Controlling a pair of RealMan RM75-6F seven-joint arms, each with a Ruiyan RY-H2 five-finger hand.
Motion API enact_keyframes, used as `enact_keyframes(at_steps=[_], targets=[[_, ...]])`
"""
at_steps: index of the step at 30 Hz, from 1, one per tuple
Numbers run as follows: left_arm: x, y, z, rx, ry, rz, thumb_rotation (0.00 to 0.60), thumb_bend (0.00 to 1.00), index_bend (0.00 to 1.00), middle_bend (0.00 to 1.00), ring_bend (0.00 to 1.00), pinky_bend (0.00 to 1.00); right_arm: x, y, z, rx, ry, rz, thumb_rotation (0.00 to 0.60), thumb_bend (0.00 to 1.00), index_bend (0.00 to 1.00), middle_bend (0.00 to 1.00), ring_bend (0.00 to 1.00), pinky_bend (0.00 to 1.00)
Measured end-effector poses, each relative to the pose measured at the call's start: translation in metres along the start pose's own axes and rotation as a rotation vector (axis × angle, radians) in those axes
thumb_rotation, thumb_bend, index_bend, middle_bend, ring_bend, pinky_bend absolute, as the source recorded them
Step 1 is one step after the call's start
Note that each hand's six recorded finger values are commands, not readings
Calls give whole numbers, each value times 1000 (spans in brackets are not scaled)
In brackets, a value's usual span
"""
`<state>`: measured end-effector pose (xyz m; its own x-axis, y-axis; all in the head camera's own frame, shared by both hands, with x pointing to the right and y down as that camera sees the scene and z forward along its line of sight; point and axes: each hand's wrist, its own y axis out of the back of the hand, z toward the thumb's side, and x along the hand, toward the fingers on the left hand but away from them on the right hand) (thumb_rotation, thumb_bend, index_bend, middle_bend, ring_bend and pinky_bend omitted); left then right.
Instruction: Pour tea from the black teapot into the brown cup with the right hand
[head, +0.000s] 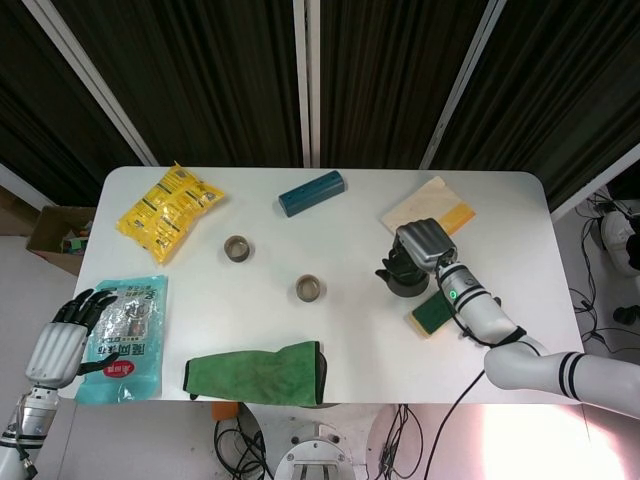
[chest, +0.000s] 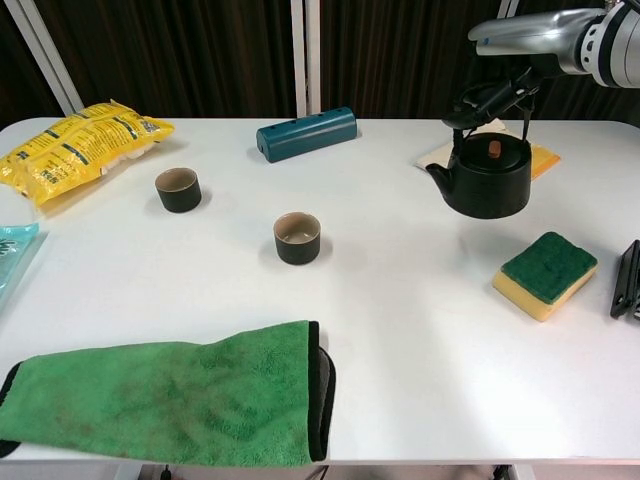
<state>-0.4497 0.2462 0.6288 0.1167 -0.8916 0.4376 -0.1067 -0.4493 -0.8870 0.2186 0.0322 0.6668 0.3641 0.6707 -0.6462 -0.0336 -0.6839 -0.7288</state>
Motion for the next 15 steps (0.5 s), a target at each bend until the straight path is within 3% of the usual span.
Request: enact_keyframes(at_steps=[15], targets=[[0, 0, -2, -2, 7, -3, 600, 87, 173, 127, 94, 206, -2, 5, 5, -9, 37, -72, 395, 454, 1000, 1000, 945, 791]])
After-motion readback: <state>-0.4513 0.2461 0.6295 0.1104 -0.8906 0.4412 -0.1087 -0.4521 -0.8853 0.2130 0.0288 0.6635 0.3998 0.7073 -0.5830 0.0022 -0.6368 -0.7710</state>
